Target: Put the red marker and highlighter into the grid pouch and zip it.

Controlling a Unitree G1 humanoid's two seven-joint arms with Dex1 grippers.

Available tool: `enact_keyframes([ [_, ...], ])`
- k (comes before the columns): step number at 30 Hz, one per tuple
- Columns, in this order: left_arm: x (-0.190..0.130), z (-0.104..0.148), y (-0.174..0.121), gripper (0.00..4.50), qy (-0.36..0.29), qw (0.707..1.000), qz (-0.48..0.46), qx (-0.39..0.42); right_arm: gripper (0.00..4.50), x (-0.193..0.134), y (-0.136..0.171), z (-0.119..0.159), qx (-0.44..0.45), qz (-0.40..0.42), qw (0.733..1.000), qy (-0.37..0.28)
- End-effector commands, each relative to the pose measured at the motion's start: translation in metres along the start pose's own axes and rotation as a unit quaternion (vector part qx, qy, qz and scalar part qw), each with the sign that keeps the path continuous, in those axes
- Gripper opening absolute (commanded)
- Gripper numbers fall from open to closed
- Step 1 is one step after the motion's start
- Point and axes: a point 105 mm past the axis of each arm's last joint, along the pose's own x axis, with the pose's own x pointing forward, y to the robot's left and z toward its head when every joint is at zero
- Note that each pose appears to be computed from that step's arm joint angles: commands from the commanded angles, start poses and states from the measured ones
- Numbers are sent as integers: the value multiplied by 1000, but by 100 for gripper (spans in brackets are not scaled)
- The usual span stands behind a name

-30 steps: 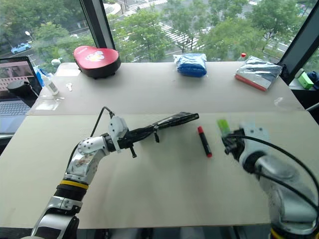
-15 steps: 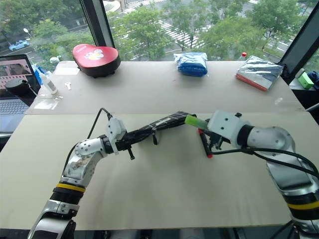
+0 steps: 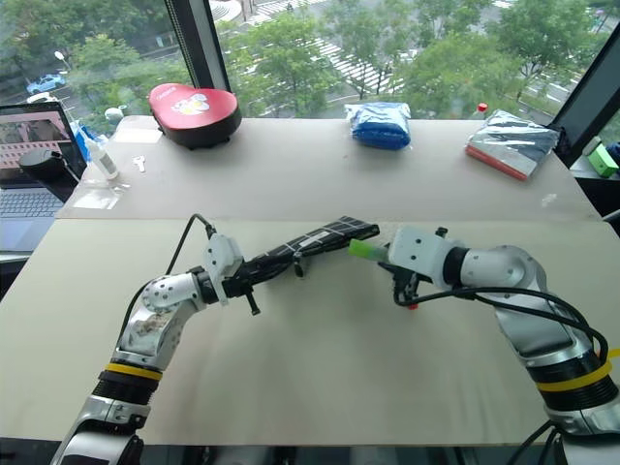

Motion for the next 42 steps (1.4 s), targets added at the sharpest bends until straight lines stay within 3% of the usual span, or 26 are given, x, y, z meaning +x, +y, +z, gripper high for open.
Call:
enact_keyframes([
  [1,0,11,1,0,-15,1000,1,19,102,-4,-14,13,-26,-19,999,-18],
  [19,5,8,-9,0,-14,999,-20,24,102,9,-18,-2,-28,-14,999,21],
  [30,1,-11,-22,0,23,996,-56,59,102,7,-28,2,-1,-19,1000,13],
  [42,3,-6,-21,0,10,997,-58,55,102,42,12,17,-144,10,989,14],
])
